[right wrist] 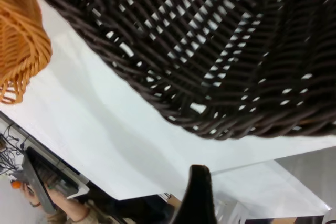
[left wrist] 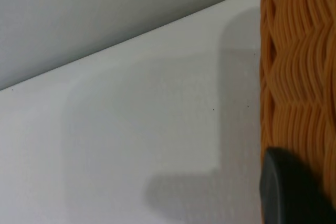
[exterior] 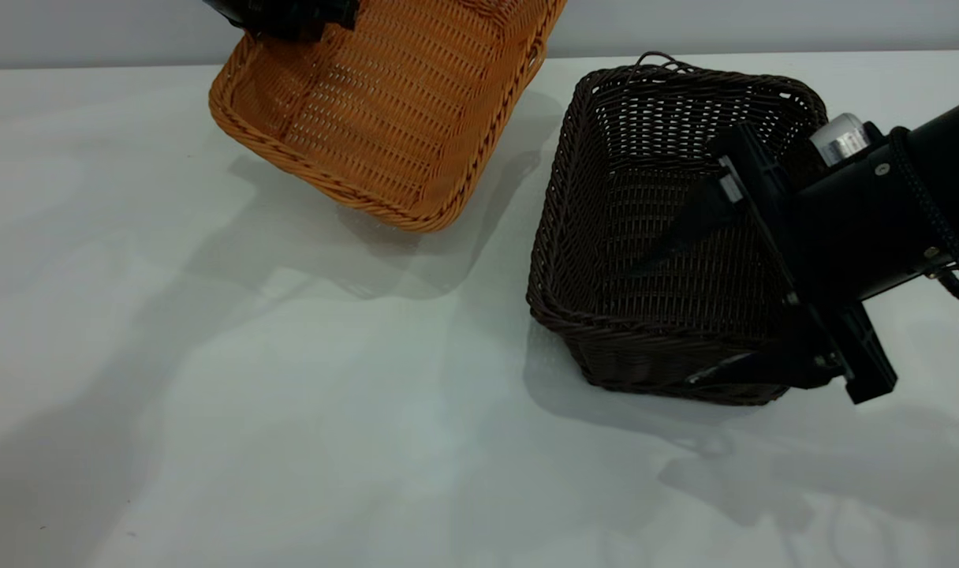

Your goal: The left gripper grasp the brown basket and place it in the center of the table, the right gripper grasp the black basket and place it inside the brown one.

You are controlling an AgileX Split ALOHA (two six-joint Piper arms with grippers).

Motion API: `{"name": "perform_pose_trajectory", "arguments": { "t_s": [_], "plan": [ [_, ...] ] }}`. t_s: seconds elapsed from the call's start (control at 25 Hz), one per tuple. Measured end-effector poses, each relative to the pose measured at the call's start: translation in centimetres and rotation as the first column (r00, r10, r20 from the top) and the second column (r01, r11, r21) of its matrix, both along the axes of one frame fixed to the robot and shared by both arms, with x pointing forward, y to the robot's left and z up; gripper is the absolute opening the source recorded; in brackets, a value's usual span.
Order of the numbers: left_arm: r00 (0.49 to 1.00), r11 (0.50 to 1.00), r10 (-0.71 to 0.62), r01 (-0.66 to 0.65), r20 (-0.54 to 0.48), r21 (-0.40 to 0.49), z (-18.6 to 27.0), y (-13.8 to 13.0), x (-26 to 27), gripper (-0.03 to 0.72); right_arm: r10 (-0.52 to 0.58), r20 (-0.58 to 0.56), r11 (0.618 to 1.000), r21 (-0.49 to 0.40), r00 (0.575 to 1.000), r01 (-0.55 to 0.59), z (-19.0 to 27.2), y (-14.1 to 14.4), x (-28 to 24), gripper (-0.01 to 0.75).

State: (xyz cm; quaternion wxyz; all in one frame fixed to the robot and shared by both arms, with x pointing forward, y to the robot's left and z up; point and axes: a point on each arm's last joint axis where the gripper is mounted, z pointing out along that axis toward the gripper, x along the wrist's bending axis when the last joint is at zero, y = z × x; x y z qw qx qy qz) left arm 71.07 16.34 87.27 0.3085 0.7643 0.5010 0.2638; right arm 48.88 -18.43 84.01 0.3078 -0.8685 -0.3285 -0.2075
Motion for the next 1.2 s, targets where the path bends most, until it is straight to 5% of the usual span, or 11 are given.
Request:
{"name": "perform_pose_trajectory", "arguments": {
  "t_s": [0.2,0.64,0.8,1.12,1.2],
  "plan": [
    [1.000,1.000,-0.001,0.001,0.000,0.001,0.0,0.0,0.0,0.090,0.008,-0.005,1.000,-0.026,1.000,-0.008,-0.6,0.4,-0.2,0.573],
    [1.000,1.000,-0.001,0.001,-0.001,0.001,0.0,0.0,0.0,0.090,-0.059,0.029,0.964,-0.259,0.998,0.064,-2.8,-1.0,1.7,0.550],
    [1.000,1.000,0.001,0.000,-0.031,0.012,0.2,0.1,-0.2,0.090,-0.100,0.071,0.935,-0.333,0.993,0.118,-2.7,-2.2,3.1,0.446],
    [0.990,0.998,-0.004,0.014,-0.141,0.069,2.9,0.6,-1.4,0.090,-0.184,0.159,0.888,-0.398,0.970,0.233,-2.5,-7.9,5.7,0.105],
    [0.981,0.994,-0.014,0.034,-0.195,0.102,3.3,0.8,-2.0,0.090,-0.161,0.195,0.882,-0.411,0.967,0.230,-2.3,-9.5,6.3,0.086]
  ]
}}
